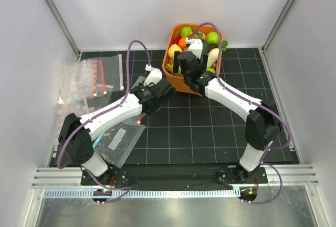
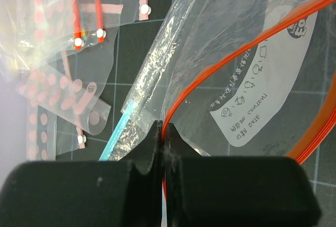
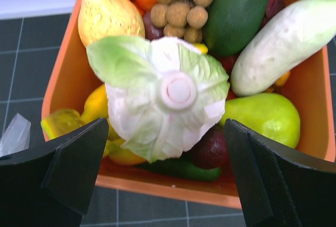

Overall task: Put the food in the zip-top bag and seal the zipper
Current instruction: Pick up the fake vegetable from the bin.

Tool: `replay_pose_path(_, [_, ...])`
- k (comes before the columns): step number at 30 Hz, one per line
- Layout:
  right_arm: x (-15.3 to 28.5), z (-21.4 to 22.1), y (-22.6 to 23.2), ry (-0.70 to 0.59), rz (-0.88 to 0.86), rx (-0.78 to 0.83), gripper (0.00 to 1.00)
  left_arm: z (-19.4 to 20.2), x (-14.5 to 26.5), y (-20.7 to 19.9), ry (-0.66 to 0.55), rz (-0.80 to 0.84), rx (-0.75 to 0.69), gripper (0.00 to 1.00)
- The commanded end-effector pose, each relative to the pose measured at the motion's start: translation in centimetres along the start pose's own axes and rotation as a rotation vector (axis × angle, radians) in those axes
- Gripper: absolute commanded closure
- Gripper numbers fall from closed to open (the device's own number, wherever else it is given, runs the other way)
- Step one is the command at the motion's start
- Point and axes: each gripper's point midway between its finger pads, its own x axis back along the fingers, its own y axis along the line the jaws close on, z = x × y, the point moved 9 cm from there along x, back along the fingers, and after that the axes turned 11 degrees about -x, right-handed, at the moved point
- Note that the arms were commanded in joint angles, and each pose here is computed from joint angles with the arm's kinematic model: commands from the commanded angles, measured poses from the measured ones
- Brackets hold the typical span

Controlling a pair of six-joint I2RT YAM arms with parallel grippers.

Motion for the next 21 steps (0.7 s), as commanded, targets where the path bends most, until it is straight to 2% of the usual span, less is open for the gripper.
replay_pose_path(1, [-0.6,-2.1,0.6,-0.066,0.047,-0.005,0.00,-0.8,0.9,1.2,-0.049,-0.003,0.061,1.00])
replay_pose_path(10, [-2.1,-2.2,2.8,-0.020,-0.032,-0.026,0.00,-0.7,0.9,0.8,-0.056,0.049,0.066,1.00])
replay_pose_path(21, [-4.8,0.0,2.4,0.041,0.147,0.048,0.00,-0.5,0.4,1.7,-0.045,-0.007,0.110,0.99])
